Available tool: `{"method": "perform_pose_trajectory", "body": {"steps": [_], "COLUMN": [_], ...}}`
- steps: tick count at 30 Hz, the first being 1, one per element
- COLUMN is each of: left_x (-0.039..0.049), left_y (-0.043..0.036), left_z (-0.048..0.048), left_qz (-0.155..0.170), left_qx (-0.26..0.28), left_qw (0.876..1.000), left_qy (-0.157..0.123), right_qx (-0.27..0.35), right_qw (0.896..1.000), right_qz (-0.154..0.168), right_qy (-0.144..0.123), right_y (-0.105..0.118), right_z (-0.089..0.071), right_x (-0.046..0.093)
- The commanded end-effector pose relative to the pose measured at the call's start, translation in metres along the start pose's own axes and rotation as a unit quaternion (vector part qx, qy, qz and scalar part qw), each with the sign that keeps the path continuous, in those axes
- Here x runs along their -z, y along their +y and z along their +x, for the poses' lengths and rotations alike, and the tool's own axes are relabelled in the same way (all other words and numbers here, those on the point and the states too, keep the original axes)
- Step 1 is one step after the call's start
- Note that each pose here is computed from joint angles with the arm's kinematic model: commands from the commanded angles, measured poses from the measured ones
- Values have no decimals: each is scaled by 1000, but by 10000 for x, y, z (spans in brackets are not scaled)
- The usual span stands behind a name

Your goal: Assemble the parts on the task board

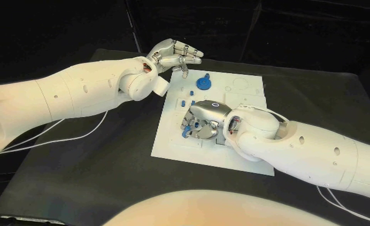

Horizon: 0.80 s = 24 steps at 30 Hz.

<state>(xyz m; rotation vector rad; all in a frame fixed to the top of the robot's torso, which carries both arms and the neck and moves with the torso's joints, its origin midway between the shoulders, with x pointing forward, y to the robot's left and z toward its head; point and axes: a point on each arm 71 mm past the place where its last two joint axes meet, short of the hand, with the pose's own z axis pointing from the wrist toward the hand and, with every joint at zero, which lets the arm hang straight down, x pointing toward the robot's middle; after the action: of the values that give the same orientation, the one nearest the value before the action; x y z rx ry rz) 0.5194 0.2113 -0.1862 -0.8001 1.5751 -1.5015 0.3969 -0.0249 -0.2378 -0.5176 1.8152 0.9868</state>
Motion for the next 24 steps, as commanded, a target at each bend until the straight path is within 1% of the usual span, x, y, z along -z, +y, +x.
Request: {"method": "perform_pose_trajectory", "body": {"steps": [1,17,24], "left_x": [-8,0,2], "left_y": [-14,-12,-12], "left_z": [9,-3,-2], "left_qz": [3,2,2], "left_qx": [4,4,4], "left_qw": [1000,1000,1000], "left_qy": [5,4,5], "right_qx": [13,31,44], "right_qw": [1000,999,999], "right_qz": [2,15,19], "right_qy": [20,16,4], "right_y": [-3,-19,-7], "right_z": [24,25,11], "right_x": [-3,19,16]}}
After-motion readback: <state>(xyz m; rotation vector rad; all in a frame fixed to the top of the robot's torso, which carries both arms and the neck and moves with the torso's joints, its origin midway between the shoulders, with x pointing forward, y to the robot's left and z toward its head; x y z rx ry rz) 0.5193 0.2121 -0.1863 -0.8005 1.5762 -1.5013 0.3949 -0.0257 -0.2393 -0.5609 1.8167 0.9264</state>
